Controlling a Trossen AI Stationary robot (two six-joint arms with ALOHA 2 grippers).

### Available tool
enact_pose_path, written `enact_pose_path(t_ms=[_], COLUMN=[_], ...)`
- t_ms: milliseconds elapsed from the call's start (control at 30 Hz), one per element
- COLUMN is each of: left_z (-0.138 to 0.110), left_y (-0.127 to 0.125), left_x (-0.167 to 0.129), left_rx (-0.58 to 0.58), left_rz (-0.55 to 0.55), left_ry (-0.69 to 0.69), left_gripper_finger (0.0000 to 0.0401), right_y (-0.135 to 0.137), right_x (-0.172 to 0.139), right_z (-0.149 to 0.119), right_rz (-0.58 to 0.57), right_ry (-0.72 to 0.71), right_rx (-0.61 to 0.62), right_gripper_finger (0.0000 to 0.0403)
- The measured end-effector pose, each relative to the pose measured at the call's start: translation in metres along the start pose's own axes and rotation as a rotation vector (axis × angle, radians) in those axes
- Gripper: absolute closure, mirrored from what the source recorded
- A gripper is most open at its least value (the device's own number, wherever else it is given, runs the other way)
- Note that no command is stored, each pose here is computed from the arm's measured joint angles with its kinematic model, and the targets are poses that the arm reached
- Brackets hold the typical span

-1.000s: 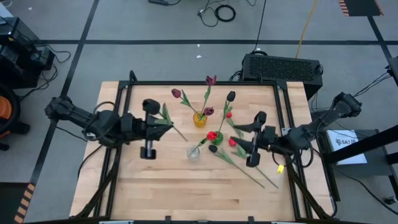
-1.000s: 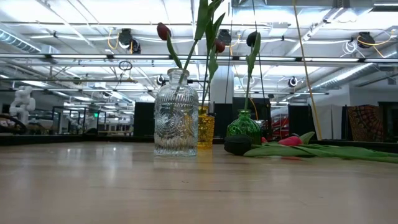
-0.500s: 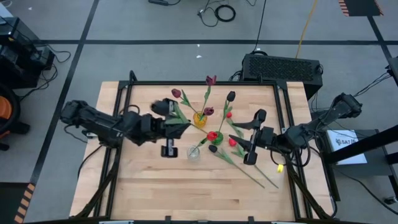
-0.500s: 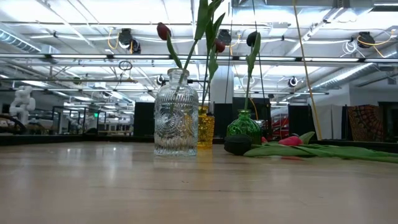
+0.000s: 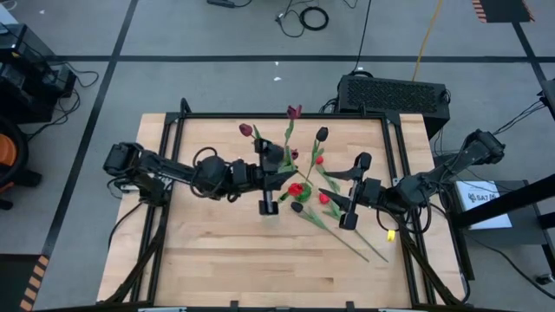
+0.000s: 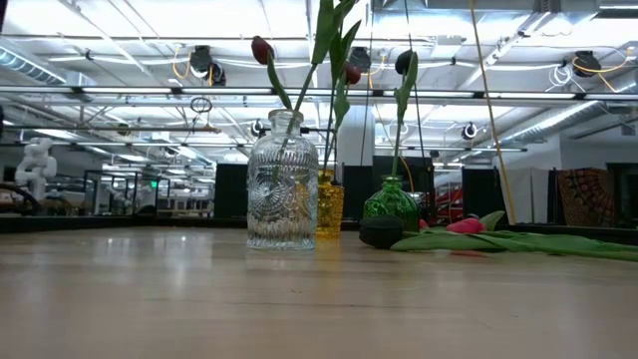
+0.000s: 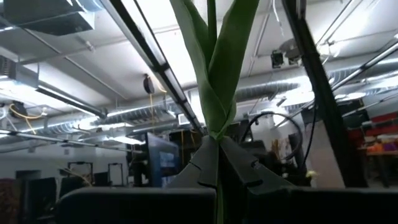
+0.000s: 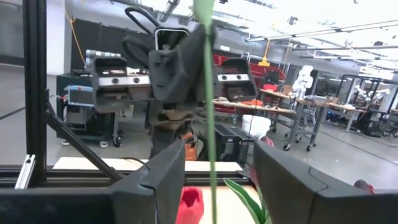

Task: Sort flowers into vase by color
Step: Put the bottom left black flower in the green flower vase

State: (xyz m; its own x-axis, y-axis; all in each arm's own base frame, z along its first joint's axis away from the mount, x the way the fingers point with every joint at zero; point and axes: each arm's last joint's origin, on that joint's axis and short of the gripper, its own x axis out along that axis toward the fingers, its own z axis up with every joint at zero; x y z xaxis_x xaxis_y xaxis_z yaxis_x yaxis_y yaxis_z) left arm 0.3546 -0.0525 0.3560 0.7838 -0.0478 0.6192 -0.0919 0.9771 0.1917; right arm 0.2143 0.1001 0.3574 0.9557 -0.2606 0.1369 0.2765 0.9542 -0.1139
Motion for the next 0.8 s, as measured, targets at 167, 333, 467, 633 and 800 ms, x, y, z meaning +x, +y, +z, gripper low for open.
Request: enact_pose_path(t_ms=[167,333,467,633,800], left_z=[-0.006,-0.012,-0.019,-0.022,-0.022], left_y=[0.01,0.009,0.005,0.002,0.002], left_x=[0.001,0.0,-0.001,-0.001,-0.001], left_rx=[0.015,0.037,0.081,0.109,0.11], left_rz=[0.014,-0.053,-0.091,-0.117,-0.118], left_ry=[0.04,0.088,0.155,0.188,0.186], left_gripper_finger=[0.0399,0.0399,0.0399,0.0399,0.0399], right_y=[0.0,0.001,0.001,0.0,-0.005], right_x=[0.0,0.0,0.0,0.0,0.011], right_z=[-0.002,-0.005,-0.005,-0.004,-0.01], right_rz=[-0.003,-0.001,-0.001,-0.003,-0.038], right_ry=[0.015,0.038,0.036,0.031,0.044], right_rx=[-0.017,-0.067,-0.084,-0.084,-0.093], right_gripper_finger=[0.022,0.022,0.022,0.022,0.022])
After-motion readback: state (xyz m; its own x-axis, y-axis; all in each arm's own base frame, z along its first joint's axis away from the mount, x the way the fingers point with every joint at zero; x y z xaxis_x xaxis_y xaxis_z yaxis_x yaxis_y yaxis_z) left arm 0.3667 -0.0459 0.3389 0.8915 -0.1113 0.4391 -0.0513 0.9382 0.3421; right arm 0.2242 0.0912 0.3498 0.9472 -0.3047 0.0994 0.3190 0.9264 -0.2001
